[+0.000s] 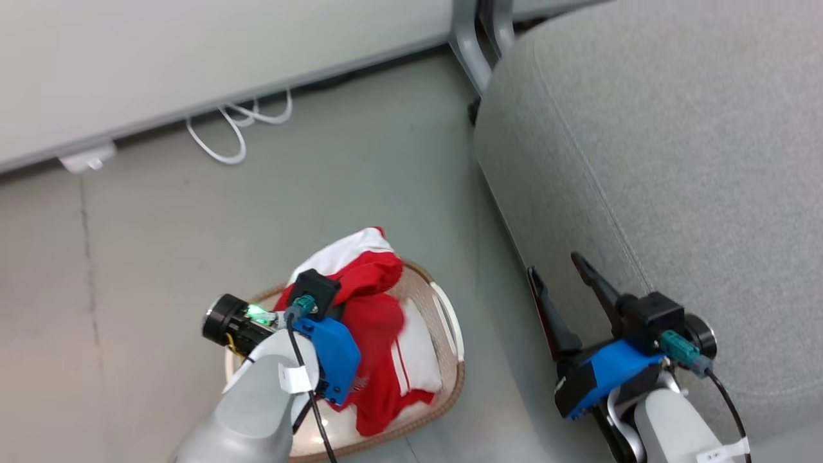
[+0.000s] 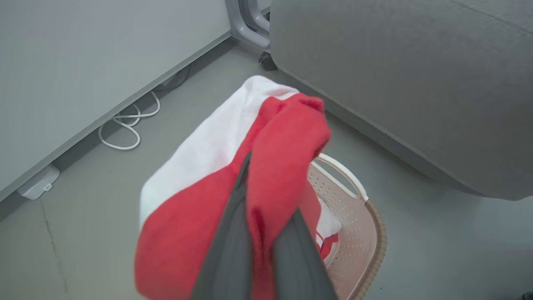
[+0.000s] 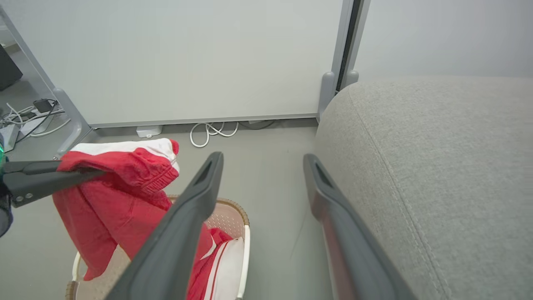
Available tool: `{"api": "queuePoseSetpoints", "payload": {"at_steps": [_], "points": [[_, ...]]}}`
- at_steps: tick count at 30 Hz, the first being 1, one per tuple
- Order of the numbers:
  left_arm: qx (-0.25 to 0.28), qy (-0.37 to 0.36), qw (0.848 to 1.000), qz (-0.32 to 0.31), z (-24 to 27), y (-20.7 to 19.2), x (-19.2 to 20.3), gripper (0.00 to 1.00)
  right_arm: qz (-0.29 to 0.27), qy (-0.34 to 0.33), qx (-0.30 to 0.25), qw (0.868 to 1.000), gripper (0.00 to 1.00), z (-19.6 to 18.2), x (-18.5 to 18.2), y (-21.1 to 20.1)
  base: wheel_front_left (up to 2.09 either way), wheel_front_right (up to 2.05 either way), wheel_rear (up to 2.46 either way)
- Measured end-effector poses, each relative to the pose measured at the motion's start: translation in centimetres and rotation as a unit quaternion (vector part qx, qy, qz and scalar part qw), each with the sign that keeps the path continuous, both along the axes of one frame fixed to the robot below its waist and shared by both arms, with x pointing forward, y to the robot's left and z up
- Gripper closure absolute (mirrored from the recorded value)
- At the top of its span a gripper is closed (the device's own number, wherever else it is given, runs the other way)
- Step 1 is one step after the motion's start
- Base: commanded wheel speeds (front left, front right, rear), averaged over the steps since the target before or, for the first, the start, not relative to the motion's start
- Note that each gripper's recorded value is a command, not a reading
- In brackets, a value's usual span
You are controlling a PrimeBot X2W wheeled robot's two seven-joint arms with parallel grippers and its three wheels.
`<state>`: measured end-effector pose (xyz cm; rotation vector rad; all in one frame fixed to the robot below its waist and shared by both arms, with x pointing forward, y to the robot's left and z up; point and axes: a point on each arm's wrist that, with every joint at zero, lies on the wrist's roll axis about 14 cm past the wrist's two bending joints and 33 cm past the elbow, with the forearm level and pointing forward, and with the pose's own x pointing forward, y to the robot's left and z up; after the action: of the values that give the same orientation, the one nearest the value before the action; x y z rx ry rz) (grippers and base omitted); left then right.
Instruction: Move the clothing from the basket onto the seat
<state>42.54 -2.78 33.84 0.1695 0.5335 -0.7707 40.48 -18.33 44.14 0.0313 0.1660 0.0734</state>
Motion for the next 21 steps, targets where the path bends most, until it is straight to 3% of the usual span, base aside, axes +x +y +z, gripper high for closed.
{"api": "queuePoseSetpoints", "payload": {"at_steps": [14,21], "points": [[-0.082,-0.121,0.989,-0.022,12.0,-2.6,-1.8,1.00,0.009,-0.023,0.014,1.000,0.00,2.6,-4.2,1.4,0.00,0.00,0.00],[-0.110,-0.166,0.980,-0.026,16.4,-3.2,-2.1,1.00,0.023,-0.036,0.016,0.999,0.00,3.7,-4.6,2.3,0.00,0.00,0.00]]}}
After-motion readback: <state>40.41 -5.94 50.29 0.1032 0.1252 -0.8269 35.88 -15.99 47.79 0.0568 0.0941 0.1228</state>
